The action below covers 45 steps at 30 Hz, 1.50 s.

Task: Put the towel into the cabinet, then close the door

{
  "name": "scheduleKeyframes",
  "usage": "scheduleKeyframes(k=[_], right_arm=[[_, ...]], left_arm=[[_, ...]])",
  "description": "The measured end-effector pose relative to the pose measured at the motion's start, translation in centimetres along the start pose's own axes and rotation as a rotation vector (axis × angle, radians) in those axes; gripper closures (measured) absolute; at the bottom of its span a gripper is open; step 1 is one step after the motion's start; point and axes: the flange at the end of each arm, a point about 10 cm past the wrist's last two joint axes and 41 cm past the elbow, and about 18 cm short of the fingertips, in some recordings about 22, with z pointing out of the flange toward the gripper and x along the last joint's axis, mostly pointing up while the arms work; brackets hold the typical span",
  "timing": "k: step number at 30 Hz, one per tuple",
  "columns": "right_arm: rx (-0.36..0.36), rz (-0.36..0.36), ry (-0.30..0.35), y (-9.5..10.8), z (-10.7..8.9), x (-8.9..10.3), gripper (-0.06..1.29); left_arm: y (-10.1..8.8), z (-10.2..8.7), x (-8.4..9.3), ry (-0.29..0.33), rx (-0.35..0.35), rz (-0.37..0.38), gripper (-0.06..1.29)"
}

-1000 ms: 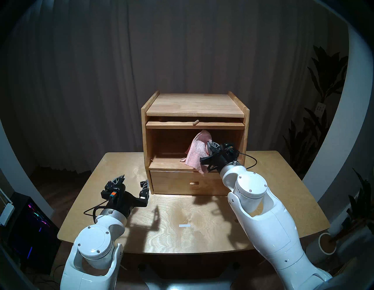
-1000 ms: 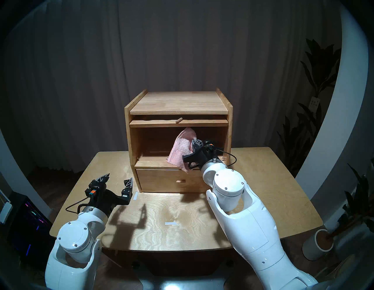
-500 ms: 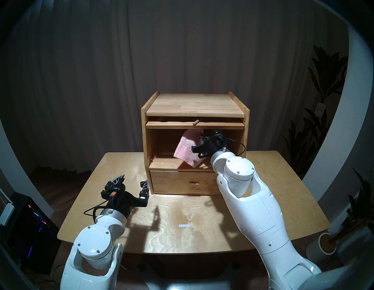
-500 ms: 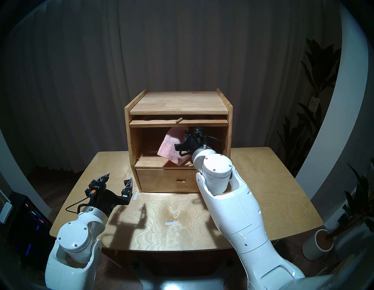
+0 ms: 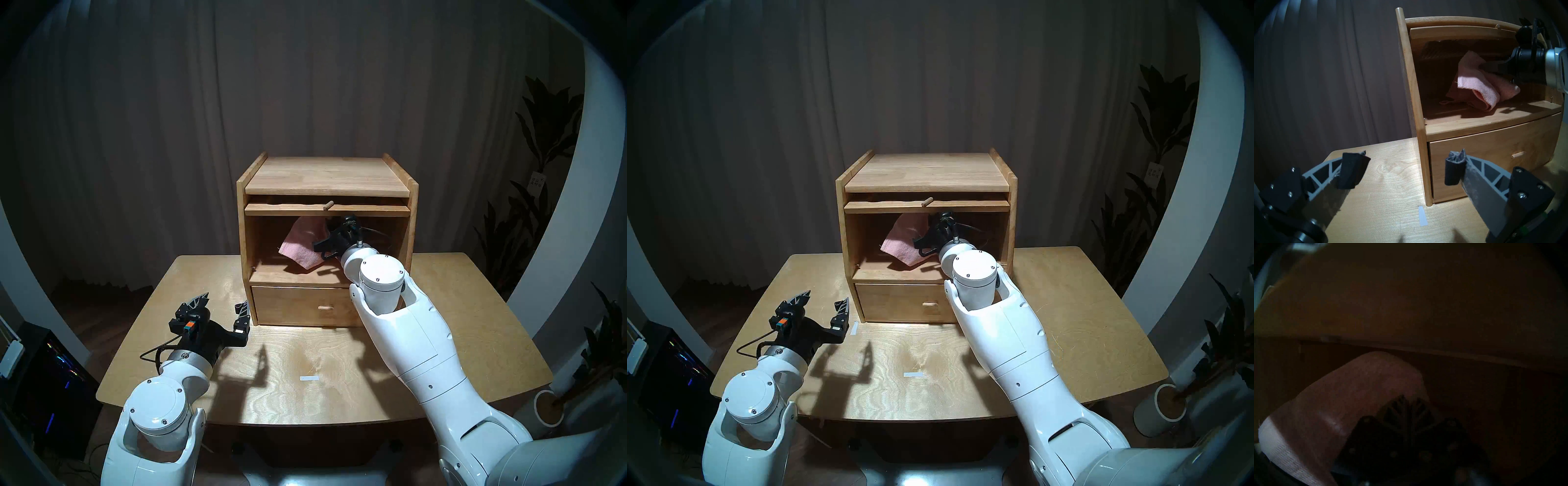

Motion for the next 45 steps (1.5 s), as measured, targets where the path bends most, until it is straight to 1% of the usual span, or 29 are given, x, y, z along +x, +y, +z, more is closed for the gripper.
scheduleKeyframes(k=[2, 4, 6, 7, 8, 11, 12, 18, 24, 30, 33, 36, 45], right_arm=[[-0.004, -0.025, 0.017, -0.2, 0.1, -0.5, 1.26], [-0.002, -0.048, 0.033, -0.4, 0.0, -0.5, 1.26], [0.006, -0.091, 0.061, -0.7, -0.2, -0.6, 1.26], [0.007, -0.097, 0.064, -0.7, -0.2, -0.7, 1.26], [0.01, -0.125, 0.078, -0.8, -0.4, -1.0, 1.26], [0.007, -0.153, 0.086, -0.6, -0.4, -1.5, 1.26], [0.003, -0.17, 0.087, -0.3, -0.4, -2.1, 1.26], [-0.019, -0.208, 0.078, 0.9, 0.1, -3.4, 1.26], [-0.046, -0.233, 0.074, 2.2, 1.5, -3.3, 1.26], [-0.056, -0.256, 0.082, 2.7, 2.9, -2.3, 1.26], [-0.051, -0.272, 0.083, 2.7, 3.7, -1.9, 1.26], [-0.04, -0.287, 0.077, 2.4, 4.2, -1.9, 1.26], [-0.014, -0.325, 0.06, 1.4, 4.9, -2.9, 1.26]], left_arm=[[0.0, 0.0, 0.0, 0.0, 0.0, 0.0, -0.01], [0.0, 0.0, 0.0, 0.0, 0.0, 0.0, -0.01], [0.0, 0.0, 0.0, 0.0, 0.001, -0.001, -0.01], [0.0, 0.0, 0.0, 0.0, 0.001, -0.001, -0.01], [0.0, 0.0, 0.0, 0.0, 0.001, -0.001, -0.01], [0.0, 0.0, 0.0, 0.0, 0.001, -0.001, -0.01], [0.0, 0.0, 0.0, 0.0, 0.001, -0.001, -0.01], [0.0, 0.0, 0.0, 0.0, 0.001, -0.001, -0.01], [0.0, 0.0, 0.0, 0.0, 0.001, -0.001, -0.01], [0.0, 0.0, 0.0, 0.0, 0.001, -0.002, -0.01], [0.0, 0.0, 0.0, 0.0, 0.001, -0.002, -0.01], [0.0, 0.0, 0.0, 0.0, 0.001, -0.002, -0.01], [0.0, 0.0, 0.0, 0.0, 0.001, -0.002, -0.01]])
